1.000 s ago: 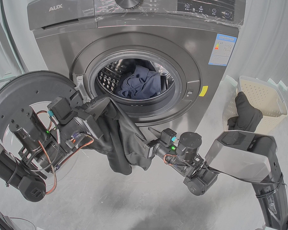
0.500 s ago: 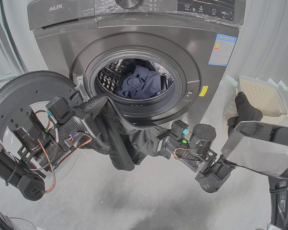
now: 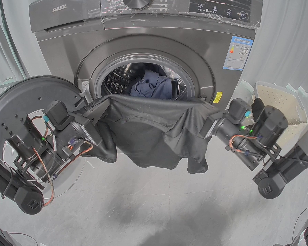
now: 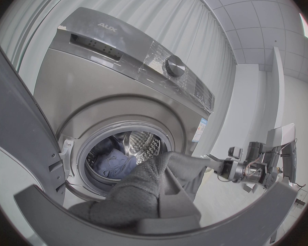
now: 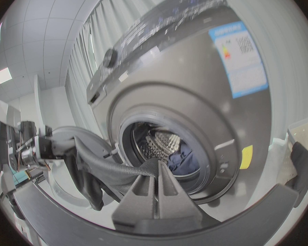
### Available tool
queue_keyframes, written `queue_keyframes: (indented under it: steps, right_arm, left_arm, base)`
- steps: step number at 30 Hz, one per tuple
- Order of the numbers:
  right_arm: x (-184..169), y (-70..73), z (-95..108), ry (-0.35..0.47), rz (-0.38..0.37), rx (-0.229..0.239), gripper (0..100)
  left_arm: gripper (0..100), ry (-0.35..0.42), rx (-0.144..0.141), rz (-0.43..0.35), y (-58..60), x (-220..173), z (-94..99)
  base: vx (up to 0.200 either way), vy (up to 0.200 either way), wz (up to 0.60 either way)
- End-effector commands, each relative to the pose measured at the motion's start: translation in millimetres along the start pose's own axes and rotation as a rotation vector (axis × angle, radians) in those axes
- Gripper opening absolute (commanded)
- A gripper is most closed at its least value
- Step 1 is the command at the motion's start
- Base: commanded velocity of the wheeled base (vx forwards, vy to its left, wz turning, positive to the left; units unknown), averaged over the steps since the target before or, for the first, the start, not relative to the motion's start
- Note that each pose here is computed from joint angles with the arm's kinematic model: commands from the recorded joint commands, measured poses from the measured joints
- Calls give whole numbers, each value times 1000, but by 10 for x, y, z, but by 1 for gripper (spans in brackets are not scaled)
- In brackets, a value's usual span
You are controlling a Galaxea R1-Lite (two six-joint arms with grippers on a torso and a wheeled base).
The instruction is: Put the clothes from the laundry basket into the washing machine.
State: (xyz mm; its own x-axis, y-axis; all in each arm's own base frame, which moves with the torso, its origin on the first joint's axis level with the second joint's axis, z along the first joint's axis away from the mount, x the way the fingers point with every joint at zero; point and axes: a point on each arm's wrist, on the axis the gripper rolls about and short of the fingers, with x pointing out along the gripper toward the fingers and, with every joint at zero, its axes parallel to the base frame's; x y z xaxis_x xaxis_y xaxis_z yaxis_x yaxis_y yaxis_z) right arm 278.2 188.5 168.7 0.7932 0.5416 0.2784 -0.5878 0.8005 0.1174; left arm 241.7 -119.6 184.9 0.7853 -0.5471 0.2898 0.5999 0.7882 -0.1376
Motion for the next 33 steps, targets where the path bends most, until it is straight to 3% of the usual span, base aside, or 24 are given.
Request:
queue_keyframes:
  steps: [1, 11, 16, 33]
  right_arm:
    - [-216, -9, 448, -103, -9, 3, 0]
    - [-285, 42, 472, -100, 6, 9, 0]
    - [-261, 143, 402, -76, 37, 22, 0]
    - [-134, 210, 311, -78, 3, 33, 0]
  left_arm:
    - [0, -15, 4, -18, -29, -73, 76]
    - [0, -36, 11, -21, -42, -56, 121]
    - [0, -85, 12, -30, -69, -79, 260]
    - [0, -143, 27, -35, -81, -45, 397]
  base:
    - [0, 0, 0]
    - [0, 0, 0]
    - [0, 0, 0]
    - [0, 0, 0]
